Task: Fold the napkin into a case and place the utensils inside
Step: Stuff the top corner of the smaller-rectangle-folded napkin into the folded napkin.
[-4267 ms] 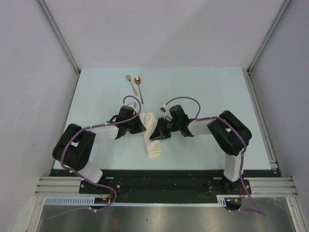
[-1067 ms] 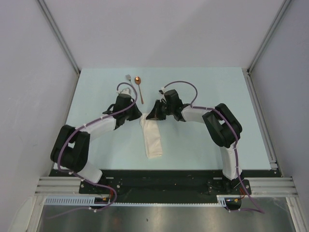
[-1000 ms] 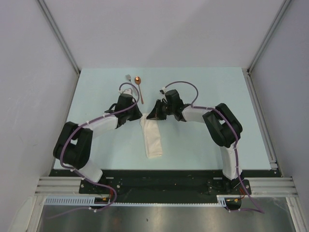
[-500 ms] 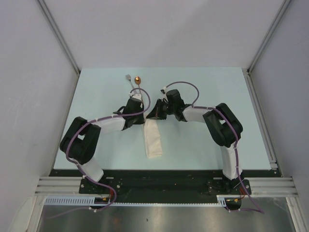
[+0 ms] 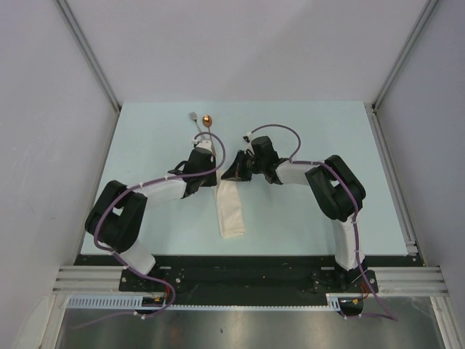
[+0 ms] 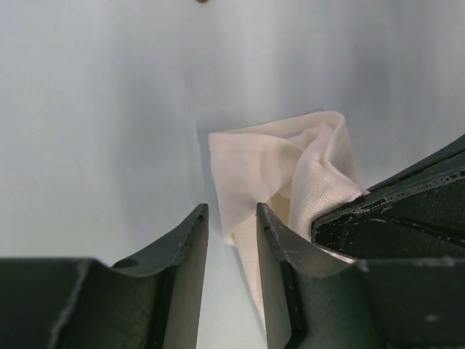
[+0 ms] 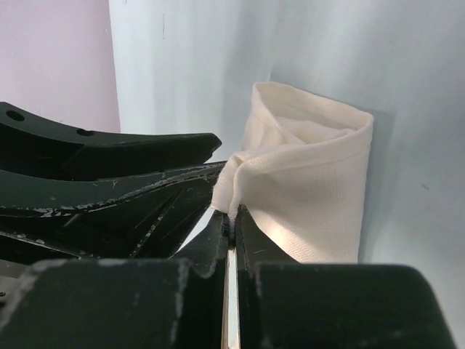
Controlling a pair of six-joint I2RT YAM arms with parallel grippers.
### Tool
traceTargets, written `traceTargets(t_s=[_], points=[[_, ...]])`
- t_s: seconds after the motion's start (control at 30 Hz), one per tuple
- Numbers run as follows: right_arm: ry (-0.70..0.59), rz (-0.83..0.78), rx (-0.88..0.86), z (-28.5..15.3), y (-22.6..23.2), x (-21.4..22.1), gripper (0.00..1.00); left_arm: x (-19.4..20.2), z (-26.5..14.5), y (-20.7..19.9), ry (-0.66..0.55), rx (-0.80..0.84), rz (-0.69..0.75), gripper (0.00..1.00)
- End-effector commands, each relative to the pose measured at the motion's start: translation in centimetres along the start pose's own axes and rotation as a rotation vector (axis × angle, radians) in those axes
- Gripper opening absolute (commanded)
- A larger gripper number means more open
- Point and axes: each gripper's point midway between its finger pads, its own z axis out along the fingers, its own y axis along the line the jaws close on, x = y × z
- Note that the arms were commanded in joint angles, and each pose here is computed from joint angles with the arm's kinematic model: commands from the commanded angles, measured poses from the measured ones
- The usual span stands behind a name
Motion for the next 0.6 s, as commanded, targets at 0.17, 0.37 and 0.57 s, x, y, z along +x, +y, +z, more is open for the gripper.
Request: traceTargets(t_s=[0.17, 0.37, 0.57], points=[[-0.008, -0.009, -0.033, -0.1, 0.7, -0.5, 0.00, -1.2, 0.7, -1.8, -0.020, 0.037, 0.022, 0.37], [-0.006, -0.006, -0.032, 0.0, 0.6, -0.4, 0.00, -1.0, 1.2, -1.5, -0.005, 0.002, 0.035, 0.29], [0.002, 0.003, -0.025, 0.2, 0.3, -0.1, 0.00, -2.2, 1.2, -1.6, -0.029, -0.011, 0.033, 0.09]])
